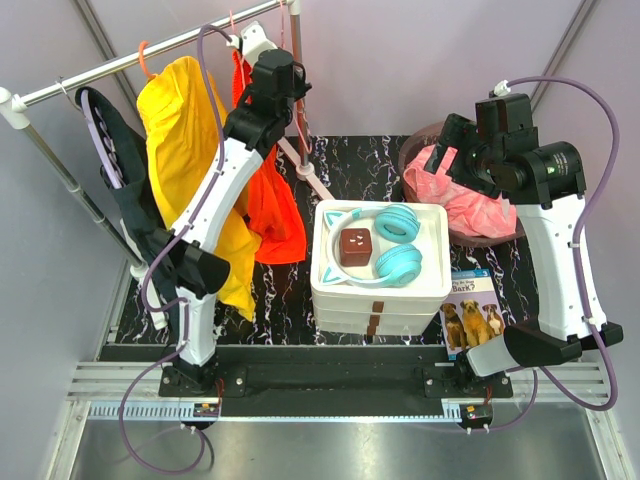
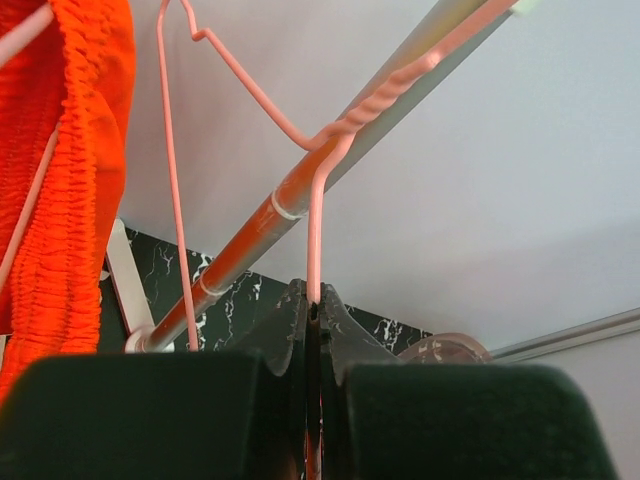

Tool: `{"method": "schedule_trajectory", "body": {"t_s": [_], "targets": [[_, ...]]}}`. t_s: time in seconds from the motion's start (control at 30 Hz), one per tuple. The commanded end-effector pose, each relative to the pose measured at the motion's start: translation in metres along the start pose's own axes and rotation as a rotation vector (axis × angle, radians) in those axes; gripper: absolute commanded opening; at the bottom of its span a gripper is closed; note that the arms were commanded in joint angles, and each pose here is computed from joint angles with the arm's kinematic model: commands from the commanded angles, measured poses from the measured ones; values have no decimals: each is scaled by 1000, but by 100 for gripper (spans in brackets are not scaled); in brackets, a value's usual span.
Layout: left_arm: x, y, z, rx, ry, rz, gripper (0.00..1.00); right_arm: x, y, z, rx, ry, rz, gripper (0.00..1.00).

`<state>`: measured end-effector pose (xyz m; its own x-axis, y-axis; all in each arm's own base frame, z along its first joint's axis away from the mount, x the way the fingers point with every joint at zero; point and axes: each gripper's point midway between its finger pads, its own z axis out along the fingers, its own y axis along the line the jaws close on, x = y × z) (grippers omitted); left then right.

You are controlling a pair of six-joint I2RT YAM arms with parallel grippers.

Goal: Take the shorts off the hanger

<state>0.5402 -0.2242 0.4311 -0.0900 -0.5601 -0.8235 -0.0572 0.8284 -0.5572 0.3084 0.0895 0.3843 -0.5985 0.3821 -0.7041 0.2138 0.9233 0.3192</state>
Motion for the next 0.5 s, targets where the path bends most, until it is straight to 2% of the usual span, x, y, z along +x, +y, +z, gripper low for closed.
{"method": "schedule_trajectory", "body": {"t_s": [0.0,0.03,0.13,0.17,0.2,0.27,0.3,0.33,0.37,0.47], "targets": [[-27,-18,-3,54,-83,-34,0,13,-19,-19,59,43,11,100],[-24,-19,-3,59,-74,-32,0,13,-19,-19,61,42,7,100],[-28,-26,-12,91,-70,-14,15,10,-20,-19,65,28,-2,100],[-34,-29,-18,105,-76,8,21,10,-18,-18,58,33,-2,100],[-36,-34,-23,127,-75,14,32,10,-17,-18,52,35,-2,100],[-45,-40,-38,172,-72,43,44,14,-14,-17,39,57,3,100],[-47,-44,-45,195,-69,54,55,15,-13,-16,36,60,6,100],[-39,-41,-46,202,-45,75,59,16,-13,-16,34,65,9,100],[-54,-43,-61,219,-63,81,63,18,-13,-15,34,68,6,100],[-62,-38,-86,246,-54,110,70,18,-14,-15,28,58,3,100]]}}
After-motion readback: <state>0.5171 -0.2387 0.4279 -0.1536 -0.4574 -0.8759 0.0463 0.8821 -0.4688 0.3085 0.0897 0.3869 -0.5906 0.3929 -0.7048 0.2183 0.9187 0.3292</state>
